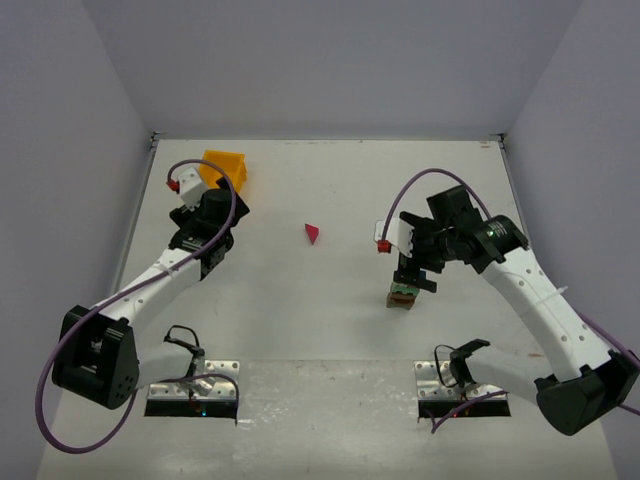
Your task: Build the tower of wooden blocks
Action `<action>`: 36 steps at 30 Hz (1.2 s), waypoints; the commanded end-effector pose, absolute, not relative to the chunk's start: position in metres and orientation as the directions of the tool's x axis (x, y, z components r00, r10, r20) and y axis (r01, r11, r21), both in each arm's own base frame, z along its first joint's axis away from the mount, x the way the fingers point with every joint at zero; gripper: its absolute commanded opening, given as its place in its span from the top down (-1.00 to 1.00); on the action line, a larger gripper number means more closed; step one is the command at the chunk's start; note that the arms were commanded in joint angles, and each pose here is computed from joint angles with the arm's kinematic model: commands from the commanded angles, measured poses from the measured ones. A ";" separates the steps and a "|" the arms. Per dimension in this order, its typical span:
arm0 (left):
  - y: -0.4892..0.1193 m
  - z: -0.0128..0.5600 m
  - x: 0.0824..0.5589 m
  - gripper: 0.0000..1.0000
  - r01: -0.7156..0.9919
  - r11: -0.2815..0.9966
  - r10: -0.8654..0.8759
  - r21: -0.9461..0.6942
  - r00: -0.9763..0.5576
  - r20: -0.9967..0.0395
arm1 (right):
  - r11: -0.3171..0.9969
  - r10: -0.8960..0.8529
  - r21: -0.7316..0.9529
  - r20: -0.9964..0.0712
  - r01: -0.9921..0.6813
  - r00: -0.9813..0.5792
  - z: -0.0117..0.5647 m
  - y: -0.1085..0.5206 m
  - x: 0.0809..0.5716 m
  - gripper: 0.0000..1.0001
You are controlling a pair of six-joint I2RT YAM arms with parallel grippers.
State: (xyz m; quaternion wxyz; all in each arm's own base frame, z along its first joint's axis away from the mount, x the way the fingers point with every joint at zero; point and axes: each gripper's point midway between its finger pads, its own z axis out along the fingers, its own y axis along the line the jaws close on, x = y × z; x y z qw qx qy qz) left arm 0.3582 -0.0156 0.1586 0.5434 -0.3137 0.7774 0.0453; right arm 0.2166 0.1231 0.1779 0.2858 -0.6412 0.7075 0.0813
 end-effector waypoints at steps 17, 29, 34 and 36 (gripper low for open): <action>-0.012 0.165 0.360 -1.00 -0.529 0.799 -0.434 -0.284 -0.182 -0.882 | 0.176 -0.859 -0.302 -0.512 -0.937 0.004 0.162 0.125 0.231 -0.97; -0.014 0.165 0.361 -1.00 -0.524 0.803 -0.433 -0.284 -0.186 -0.882 | 0.185 -0.867 -0.315 -0.498 -0.931 -0.004 0.158 0.122 0.236 -0.97; -0.014 0.166 0.361 -1.00 -0.522 0.804 -0.433 -0.285 -0.185 -0.882 | 0.186 -0.865 -0.317 -0.502 -0.930 -0.002 0.159 0.122 0.236 -0.97; -0.015 0.165 0.361 -1.00 -0.521 0.805 -0.434 -0.285 -0.187 -0.882 | 0.182 -0.862 -0.310 -0.506 -0.933 0.000 0.161 0.123 0.233 -0.97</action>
